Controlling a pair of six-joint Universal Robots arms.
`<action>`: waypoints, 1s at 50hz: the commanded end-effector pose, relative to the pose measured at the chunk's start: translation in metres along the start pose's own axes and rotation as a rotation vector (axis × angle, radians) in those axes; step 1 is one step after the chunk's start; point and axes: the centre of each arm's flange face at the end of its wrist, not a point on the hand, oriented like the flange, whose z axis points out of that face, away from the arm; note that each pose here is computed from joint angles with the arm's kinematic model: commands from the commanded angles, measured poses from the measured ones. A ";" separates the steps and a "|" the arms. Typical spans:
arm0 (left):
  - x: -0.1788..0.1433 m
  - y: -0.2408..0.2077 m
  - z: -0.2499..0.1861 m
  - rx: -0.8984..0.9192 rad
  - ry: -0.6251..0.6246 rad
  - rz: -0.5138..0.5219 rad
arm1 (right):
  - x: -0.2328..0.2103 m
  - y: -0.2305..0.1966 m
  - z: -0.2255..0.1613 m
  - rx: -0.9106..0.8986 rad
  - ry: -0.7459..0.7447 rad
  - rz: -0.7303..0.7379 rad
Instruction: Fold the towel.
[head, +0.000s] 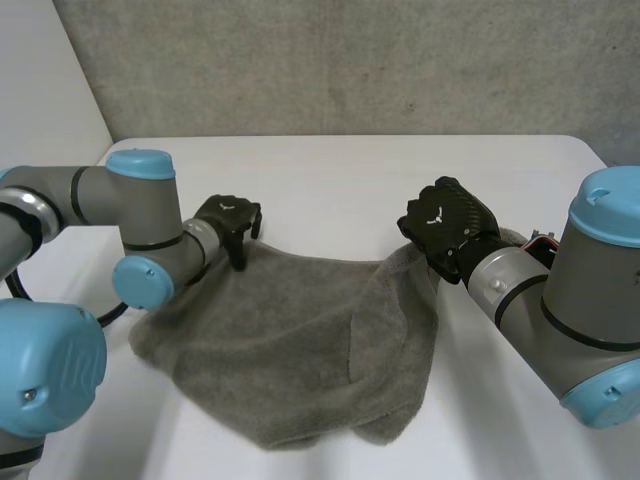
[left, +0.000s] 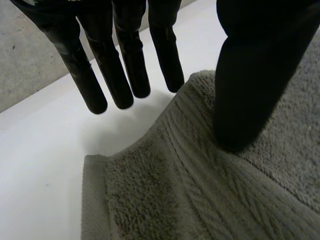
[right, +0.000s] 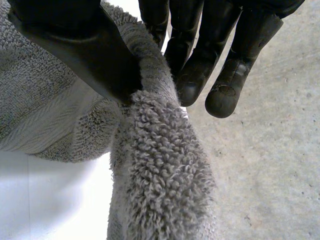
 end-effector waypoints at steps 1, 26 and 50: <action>0.000 0.001 -0.001 -0.023 -0.004 0.019 | 0.004 0.001 0.005 0.005 0.018 -0.001; -0.073 -0.192 -0.045 0.687 -0.393 0.050 | 0.144 -0.076 0.096 0.281 0.546 -0.064; -0.065 -0.124 -0.052 0.314 -0.278 -0.123 | 0.093 -0.045 0.099 0.113 0.168 -0.027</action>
